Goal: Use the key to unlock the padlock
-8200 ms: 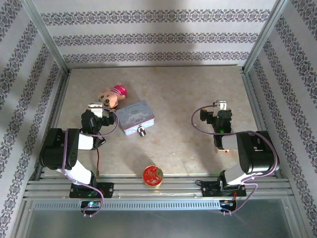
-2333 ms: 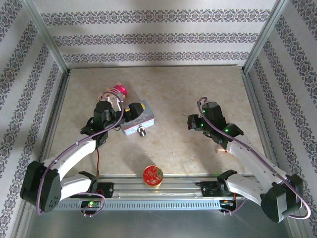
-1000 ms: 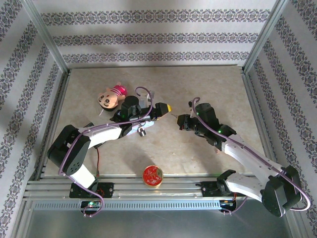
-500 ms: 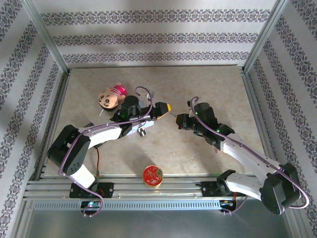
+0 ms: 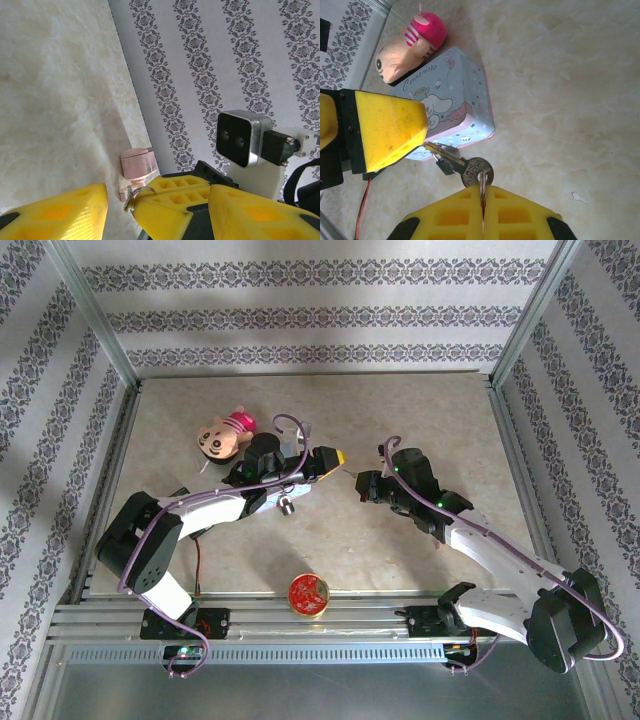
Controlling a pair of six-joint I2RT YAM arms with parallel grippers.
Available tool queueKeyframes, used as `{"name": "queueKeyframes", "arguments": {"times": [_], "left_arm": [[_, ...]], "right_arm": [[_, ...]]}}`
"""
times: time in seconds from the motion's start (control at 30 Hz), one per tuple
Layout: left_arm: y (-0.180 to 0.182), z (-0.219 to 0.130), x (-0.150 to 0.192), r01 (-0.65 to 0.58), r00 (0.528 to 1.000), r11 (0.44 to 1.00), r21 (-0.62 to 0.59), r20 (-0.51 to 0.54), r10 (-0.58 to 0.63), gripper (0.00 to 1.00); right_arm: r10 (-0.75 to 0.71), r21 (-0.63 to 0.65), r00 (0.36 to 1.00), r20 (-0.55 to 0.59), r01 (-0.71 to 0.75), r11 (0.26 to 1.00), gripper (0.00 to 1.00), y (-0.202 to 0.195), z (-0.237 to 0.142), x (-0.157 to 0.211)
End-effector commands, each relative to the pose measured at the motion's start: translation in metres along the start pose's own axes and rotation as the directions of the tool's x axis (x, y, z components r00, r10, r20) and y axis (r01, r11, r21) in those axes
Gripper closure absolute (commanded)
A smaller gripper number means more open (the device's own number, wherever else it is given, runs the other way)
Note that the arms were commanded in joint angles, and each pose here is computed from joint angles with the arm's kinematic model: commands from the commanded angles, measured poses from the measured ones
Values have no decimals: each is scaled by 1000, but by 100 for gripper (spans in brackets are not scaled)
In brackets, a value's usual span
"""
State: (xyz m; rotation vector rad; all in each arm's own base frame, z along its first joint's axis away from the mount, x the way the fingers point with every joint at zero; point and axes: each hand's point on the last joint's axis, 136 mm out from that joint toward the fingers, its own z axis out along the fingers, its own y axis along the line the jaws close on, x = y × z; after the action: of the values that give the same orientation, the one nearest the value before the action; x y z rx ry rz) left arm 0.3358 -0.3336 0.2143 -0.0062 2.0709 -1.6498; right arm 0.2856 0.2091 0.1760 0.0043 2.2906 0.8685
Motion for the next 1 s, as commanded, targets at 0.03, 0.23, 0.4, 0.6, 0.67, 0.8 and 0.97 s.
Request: {"name": "queueKeyframes", "arguments": {"times": [0.03, 0.23, 0.4, 0.6, 0.67, 0.8, 0.97], "left_arm": [[1, 4, 2, -22, 1000, 999, -28, -7, 22, 47], [-3, 7, 3, -34, 999, 999, -21, -21, 33, 55], [-6, 11, 7, -36, 998, 999, -8, -43, 36, 60], [-6, 15, 11, -32, 998, 999, 0, -57, 32, 69], [-6, 15, 12, -29, 998, 1000, 2, -62, 29, 72], [-6, 16, 13, -26, 998, 1000, 5, -65, 27, 74], [-3, 16, 15, -20, 998, 1000, -5, -68, 19, 78]], "right_arm": [[-1, -38, 1000, 27, 2, 999, 100, 11, -2, -5], [-2, -46, 1000, 25, 3, 999, 100, 13, 0, -6], [-4, -49, 1000, 28, 6, 999, 100, 15, 1, -6], [-4, -51, 1000, 30, 5, 999, 100, 16, 0, -6], [-3, -51, 1000, 31, 5, 999, 100, 16, -1, -6], [-5, -54, 999, 33, 7, 999, 100, 17, -2, -6], [-4, -57, 999, 37, 6, 998, 100, 18, -3, -7]]}}
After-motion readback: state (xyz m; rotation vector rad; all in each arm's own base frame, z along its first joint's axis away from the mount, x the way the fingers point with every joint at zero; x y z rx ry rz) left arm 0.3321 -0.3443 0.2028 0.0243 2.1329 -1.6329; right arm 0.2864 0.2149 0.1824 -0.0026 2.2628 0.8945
